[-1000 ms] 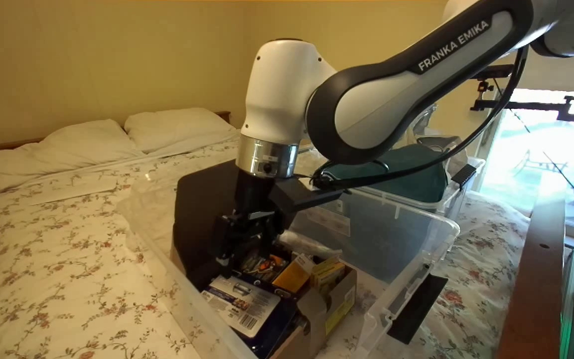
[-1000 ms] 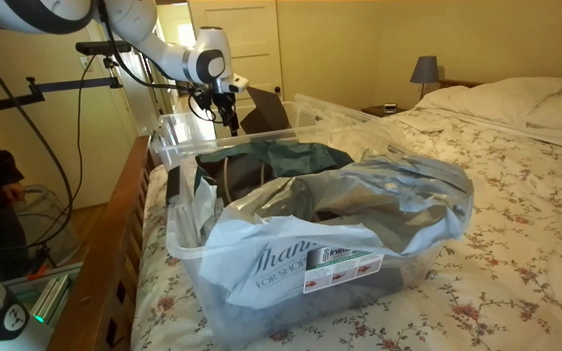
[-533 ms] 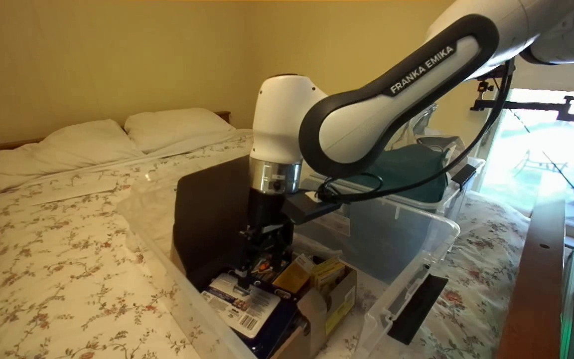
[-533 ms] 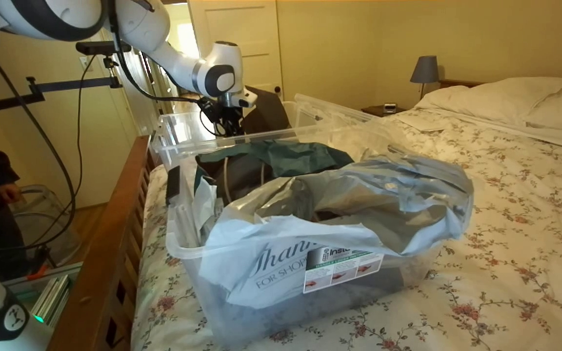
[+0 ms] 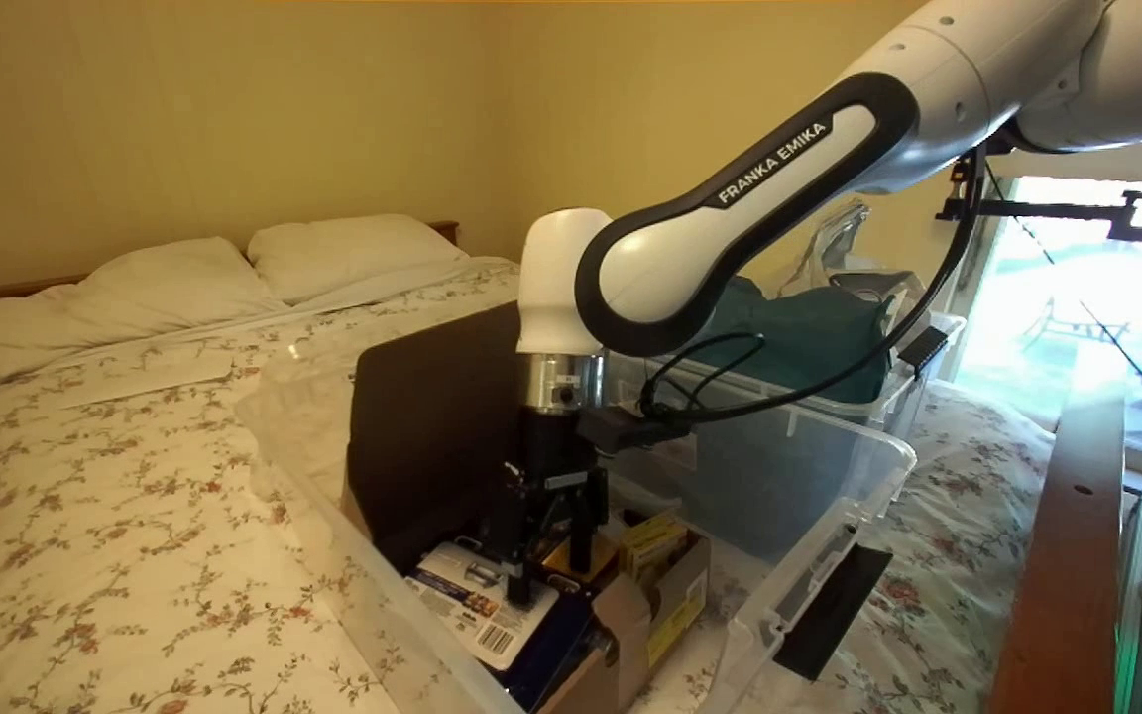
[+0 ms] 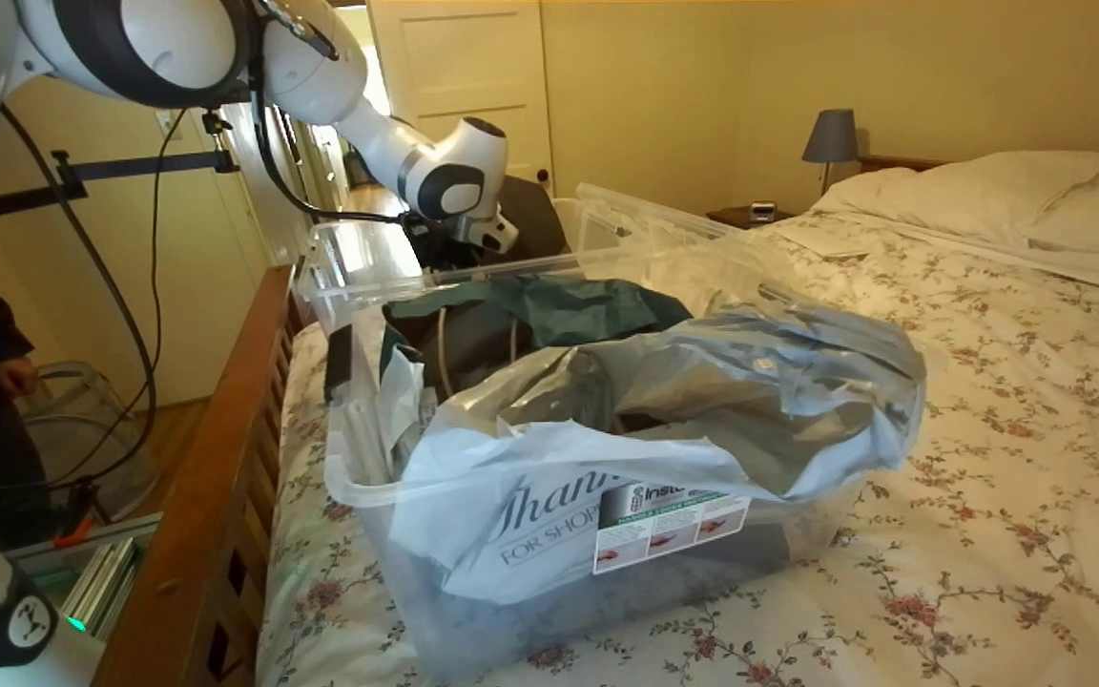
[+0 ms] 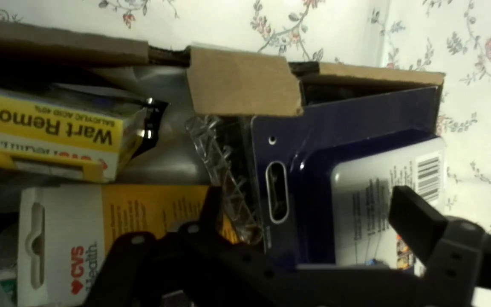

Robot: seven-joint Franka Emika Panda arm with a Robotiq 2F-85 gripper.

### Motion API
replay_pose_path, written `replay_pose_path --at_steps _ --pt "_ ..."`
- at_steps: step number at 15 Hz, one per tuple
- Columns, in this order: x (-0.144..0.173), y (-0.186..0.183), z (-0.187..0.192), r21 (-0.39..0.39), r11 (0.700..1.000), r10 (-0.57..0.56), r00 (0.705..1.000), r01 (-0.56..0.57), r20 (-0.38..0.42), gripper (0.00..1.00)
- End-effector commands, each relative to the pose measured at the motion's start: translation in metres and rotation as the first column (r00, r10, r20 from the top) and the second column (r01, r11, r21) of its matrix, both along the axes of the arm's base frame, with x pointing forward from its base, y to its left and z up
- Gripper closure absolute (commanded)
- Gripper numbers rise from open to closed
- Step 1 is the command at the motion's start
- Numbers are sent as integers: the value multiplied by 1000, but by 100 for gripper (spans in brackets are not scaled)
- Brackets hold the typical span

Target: Move the black box to the crate on the right

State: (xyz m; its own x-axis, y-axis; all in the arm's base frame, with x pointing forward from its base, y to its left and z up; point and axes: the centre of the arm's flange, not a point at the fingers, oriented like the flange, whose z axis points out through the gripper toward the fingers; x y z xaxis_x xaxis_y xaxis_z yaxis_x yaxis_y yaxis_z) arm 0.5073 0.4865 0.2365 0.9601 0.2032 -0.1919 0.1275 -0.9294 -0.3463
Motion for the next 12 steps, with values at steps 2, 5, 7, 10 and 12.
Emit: replay_pose_path --at_steps 2,5,7,10,12 --pt "-7 1 -12 44 998 -38 986 46 -160 0" --pt "-12 9 -3 146 986 -40 963 81 -266 0" --pt "-12 14 1 222 967 -55 955 124 -291 0" --pt "-12 23 5 281 946 -72 948 164 -312 0" --pt "-13 29 4 288 941 -85 949 176 -303 28"
